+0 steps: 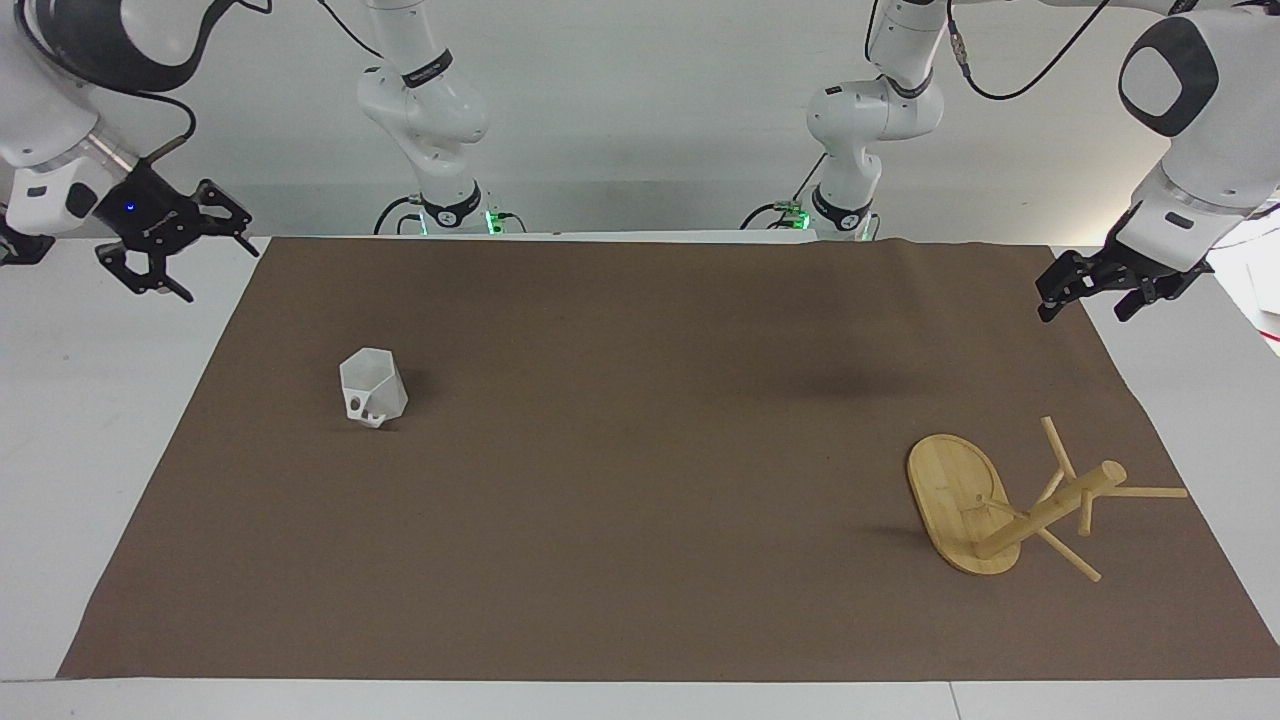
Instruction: Hang cup on rack
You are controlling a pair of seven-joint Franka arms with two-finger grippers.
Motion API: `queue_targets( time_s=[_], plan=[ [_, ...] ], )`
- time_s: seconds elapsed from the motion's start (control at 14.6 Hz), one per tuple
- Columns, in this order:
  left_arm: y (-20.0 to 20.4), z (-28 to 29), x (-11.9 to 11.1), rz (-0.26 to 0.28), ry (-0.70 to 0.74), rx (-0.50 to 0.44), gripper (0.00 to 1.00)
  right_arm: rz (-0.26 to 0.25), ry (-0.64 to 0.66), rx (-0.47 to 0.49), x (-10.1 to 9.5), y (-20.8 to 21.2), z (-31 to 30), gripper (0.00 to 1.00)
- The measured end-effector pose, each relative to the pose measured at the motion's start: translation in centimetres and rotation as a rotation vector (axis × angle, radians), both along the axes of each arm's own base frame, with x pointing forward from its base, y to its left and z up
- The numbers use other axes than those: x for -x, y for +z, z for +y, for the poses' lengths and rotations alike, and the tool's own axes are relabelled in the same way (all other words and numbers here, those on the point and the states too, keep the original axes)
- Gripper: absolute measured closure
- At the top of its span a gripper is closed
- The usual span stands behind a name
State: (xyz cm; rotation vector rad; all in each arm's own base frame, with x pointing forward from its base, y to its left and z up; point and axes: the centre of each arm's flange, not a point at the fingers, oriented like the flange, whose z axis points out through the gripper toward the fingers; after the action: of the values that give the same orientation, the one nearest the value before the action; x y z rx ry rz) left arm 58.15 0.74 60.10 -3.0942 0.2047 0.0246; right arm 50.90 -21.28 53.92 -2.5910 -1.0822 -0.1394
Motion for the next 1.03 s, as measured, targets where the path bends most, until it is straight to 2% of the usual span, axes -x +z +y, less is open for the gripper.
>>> queue_targets(
  time_s=[0.14,0.21,0.41,0.55,0.69,0.82,1.03],
  plan=[
    [0.0,0.0,0.0,0.000,0.000,0.000,0.00,-0.059,0.081,-0.146,-0.8,-4.3,-2.1,0.00],
    [0.0,0.0,0.0,0.000,0.000,0.000,0.00,-0.106,0.130,-0.239,-0.9,-7.1,-3.0,0.00],
    [0.0,0.0,0.0,0.000,0.000,0.000,0.00,-0.255,0.224,-0.455,0.3,-15.0,-5.7,0.00],
    [0.0,0.0,0.0,0.000,0.000,0.000,0.00,-0.371,0.284,-0.544,1.1,-19.2,-7.0,0.00],
    [0.0,0.0,0.0,0.000,0.000,0.000,0.00,-0.457,0.322,-0.624,1.6,-23.5,-7.4,0.00],
    [0.0,0.0,0.0,0.000,0.000,0.000,0.00,-0.521,0.360,-0.695,2.0,-27.2,-6.6,0.01],
    [0.0,0.0,0.0,0.000,0.000,0.000,0.00,-0.567,0.381,-0.754,2.8,-29.6,-4.5,0.00]
  ],
)
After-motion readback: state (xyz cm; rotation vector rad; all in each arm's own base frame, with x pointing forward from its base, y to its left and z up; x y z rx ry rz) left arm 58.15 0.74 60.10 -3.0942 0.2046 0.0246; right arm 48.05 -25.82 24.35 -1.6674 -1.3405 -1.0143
